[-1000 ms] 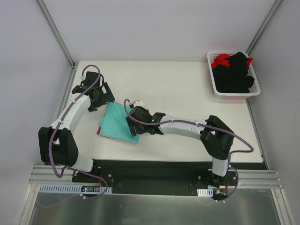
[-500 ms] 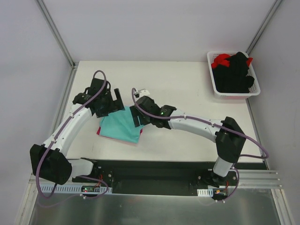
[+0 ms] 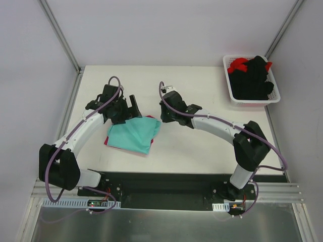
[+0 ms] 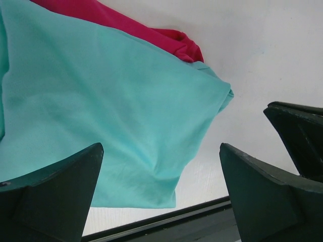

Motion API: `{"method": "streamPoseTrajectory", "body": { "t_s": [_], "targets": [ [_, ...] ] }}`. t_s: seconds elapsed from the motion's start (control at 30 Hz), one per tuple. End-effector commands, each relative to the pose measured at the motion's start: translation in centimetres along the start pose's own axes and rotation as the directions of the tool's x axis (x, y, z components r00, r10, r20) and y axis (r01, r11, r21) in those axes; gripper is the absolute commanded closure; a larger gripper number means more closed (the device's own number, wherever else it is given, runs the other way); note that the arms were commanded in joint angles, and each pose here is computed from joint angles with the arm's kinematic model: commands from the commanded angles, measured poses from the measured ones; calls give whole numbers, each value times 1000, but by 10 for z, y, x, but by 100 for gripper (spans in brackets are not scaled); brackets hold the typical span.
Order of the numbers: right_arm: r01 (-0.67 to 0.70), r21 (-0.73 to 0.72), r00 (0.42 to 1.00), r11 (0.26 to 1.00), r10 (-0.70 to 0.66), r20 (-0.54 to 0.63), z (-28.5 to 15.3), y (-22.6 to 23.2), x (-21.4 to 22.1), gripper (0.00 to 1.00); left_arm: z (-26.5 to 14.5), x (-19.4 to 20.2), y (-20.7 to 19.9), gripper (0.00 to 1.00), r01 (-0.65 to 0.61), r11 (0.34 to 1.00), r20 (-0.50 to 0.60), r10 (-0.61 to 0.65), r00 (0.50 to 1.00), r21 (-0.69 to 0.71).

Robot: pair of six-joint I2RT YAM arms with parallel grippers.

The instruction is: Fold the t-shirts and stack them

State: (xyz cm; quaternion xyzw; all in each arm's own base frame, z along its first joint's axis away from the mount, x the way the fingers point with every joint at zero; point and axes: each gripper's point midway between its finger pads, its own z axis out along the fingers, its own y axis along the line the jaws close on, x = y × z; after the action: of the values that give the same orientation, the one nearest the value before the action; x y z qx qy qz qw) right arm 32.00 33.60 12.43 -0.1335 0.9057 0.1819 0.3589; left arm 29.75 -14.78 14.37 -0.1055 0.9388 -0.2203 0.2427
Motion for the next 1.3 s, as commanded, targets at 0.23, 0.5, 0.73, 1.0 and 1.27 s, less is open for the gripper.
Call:
{"method": "streamPoseTrajectory", "body": {
  "t_s": [0.23,0.5,0.73,1.0,1.27],
  "targets": [
    [-32,-123,999,992,34,13,-3,30,-13,99,-5,-55,21,1,91,995,120,-85,989,-43],
    [-14,-149,1000,989,13,-6,-4,46,-4,99,6,-75,48,1,125,981,154,-101,983,-149],
    [19,-117,1000,993,-20,-13,-14,39,1,99,10,-81,24,1,174,984,145,-169,975,-22],
    [20,-105,999,994,-23,-31,-18,33,12,99,37,-78,27,1,200,980,115,-198,973,1],
    [25,-89,999,996,-29,-44,-29,25,21,99,101,-66,76,1,234,964,64,-228,972,-130]
  ]
}}
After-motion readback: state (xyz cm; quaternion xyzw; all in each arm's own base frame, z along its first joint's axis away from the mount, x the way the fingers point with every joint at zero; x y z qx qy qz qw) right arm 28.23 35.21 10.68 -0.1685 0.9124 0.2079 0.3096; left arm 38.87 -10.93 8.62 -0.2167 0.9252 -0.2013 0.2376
